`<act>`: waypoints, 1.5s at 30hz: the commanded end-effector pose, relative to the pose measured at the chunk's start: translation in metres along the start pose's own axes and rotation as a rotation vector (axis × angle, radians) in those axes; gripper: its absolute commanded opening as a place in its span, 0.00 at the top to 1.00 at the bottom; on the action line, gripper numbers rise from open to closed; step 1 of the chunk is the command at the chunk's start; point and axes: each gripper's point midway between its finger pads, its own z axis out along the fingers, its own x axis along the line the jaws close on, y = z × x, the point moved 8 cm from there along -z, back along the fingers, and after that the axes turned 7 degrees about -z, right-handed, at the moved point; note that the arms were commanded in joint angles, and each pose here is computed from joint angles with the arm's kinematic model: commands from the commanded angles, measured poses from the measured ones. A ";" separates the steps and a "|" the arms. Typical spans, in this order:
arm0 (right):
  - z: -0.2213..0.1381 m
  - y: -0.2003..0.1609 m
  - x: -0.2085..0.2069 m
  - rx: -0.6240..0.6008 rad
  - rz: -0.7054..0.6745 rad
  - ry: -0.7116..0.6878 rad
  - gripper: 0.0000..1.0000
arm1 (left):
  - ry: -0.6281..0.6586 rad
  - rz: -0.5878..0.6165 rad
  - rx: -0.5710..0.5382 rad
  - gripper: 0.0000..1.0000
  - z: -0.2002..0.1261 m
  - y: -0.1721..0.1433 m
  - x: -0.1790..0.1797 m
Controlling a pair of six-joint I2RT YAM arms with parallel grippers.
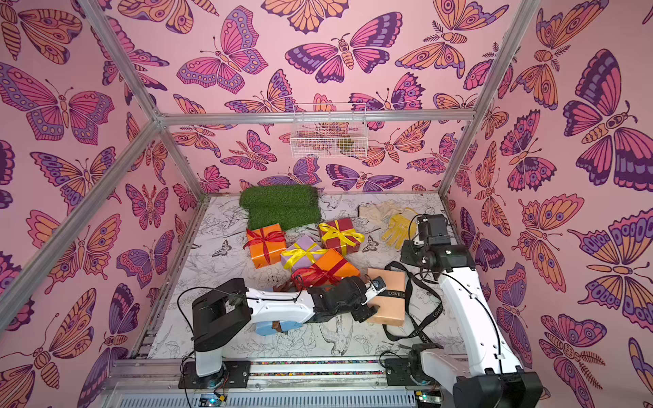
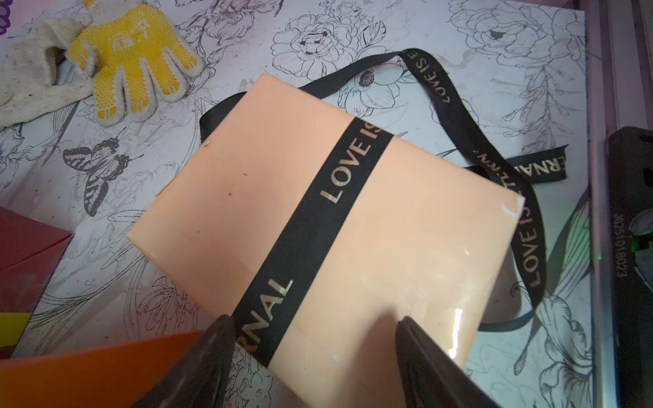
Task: Untie the ribbon bows on the gift boxes
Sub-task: Untie the ribbon from the gift box, then pull the ribbon from the gift box.
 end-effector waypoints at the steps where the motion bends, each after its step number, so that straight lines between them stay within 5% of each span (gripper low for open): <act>1: 0.017 -0.031 0.011 0.159 0.009 0.099 0.67 | 0.051 0.015 0.078 0.26 0.003 -0.017 0.007; 11: 0.026 -0.074 0.018 0.278 -0.043 0.128 0.75 | -0.040 -0.023 0.058 0.25 -0.012 -0.011 0.003; 17: 0.031 -0.086 0.023 0.318 -0.094 0.104 0.63 | -0.098 -0.027 0.031 0.25 -0.022 -0.005 0.000; 28: 0.037 -0.083 0.019 0.347 -0.132 -0.007 0.59 | -0.107 -0.075 0.020 0.28 -0.019 -0.004 0.004; 37: 0.055 -0.071 0.037 0.383 -0.189 0.099 0.43 | -0.111 -0.104 0.038 0.29 -0.016 -0.010 0.004; 45: 0.069 -0.051 0.044 0.399 -0.276 0.098 0.42 | -0.104 -0.102 0.028 0.30 -0.019 -0.013 0.005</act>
